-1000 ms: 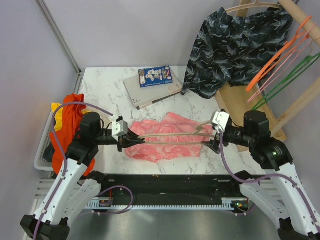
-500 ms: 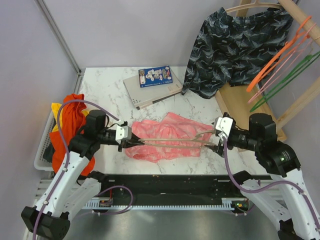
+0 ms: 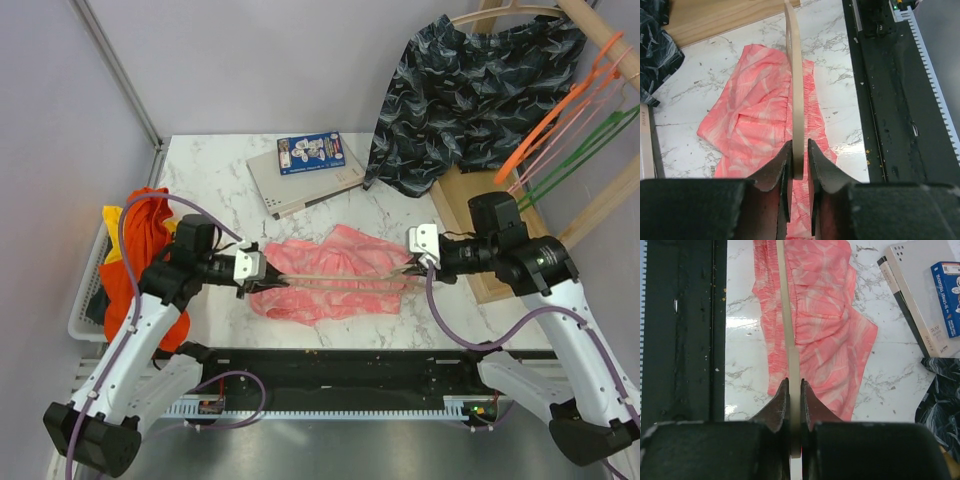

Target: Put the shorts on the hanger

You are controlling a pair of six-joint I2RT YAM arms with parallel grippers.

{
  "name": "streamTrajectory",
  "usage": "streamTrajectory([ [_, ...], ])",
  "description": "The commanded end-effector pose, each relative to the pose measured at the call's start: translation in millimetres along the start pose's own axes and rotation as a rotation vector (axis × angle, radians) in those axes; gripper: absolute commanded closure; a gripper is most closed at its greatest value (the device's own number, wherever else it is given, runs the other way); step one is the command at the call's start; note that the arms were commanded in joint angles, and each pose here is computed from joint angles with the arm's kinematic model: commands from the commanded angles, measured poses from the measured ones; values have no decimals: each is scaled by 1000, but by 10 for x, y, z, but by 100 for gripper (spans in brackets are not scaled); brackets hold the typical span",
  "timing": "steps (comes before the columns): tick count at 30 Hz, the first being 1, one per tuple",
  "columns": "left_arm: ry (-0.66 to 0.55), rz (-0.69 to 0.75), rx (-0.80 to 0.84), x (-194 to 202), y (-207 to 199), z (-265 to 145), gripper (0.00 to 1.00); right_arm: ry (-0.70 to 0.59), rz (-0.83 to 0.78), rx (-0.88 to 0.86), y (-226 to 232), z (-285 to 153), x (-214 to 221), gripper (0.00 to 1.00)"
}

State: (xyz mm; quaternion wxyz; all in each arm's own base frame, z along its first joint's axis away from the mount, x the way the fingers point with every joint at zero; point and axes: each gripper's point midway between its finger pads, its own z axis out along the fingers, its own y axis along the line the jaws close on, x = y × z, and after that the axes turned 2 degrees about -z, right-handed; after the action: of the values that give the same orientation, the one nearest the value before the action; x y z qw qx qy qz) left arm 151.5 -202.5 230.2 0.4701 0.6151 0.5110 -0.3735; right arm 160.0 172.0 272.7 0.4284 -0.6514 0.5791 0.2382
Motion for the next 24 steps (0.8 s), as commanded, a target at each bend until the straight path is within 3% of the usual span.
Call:
streamTrajectory([
  [1, 21, 55, -122, -251, 215, -130, 52, 24, -112, 8, -133, -153, -187, 100],
  [3, 33, 45, -191, -398, 258, -239, 40, 88, -104, -13, -178, -178, -123, 100],
  [4, 42, 72, -239, -468, 267, -317, 25, 96, -117, 6, -249, -234, -192, 100],
  [5, 44, 90, -258, -521, 265, -355, 19, 115, -104, -4, -251, -247, -181, 100],
  [7, 52, 129, -305, -645, 315, -442, 14, 135, -103, -10, -348, -243, -235, 100],
  [13, 188, 113, -298, -610, 599, -343, 12, 180, -117, -70, -416, -43, -431, 100],
  [15, 237, 133, -236, -553, 602, -121, 12, 173, -111, -73, -430, 38, -545, 100],
  [24, 425, 88, -114, 34, 482, 309, 27, 223, -101, 41, -556, 217, -732, 100],
])
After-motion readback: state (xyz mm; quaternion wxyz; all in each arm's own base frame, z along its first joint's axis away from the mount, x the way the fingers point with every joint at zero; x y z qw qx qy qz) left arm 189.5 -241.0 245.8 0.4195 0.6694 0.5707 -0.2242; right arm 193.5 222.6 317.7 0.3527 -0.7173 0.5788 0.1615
